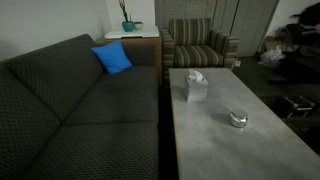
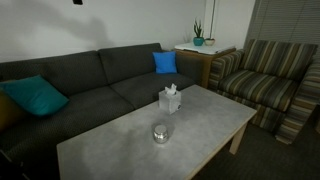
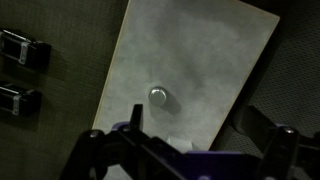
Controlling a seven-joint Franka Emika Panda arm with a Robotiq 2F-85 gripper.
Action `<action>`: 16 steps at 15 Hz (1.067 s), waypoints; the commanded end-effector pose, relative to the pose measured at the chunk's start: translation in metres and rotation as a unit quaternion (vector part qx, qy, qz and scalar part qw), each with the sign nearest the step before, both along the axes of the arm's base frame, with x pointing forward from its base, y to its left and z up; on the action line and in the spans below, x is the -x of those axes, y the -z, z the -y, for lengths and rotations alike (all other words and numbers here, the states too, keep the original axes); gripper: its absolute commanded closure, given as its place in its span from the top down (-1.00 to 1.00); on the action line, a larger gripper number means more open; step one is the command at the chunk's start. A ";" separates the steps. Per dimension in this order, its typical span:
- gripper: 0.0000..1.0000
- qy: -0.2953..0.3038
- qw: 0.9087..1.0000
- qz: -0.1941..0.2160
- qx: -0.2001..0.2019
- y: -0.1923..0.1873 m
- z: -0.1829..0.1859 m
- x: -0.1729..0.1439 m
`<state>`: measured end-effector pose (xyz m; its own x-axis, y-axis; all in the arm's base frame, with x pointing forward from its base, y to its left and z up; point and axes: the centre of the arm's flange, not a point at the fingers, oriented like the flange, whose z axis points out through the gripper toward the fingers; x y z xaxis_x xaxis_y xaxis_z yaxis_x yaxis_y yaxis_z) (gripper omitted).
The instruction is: Remove the lid from the silver object.
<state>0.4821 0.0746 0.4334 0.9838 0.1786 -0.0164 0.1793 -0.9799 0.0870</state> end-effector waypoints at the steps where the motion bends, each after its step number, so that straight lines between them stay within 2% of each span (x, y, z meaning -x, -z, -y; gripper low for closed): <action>1: 1.00 -0.002 0.999 -0.038 -0.021 0.005 0.014 -0.045; 5: 1.00 0.006 0.997 -0.055 -0.046 0.011 0.019 -0.060; 6: 1.00 0.007 0.999 -0.036 -0.033 0.015 0.015 -0.046; 16: 1.00 0.010 0.998 -0.043 -0.039 0.014 0.015 -0.053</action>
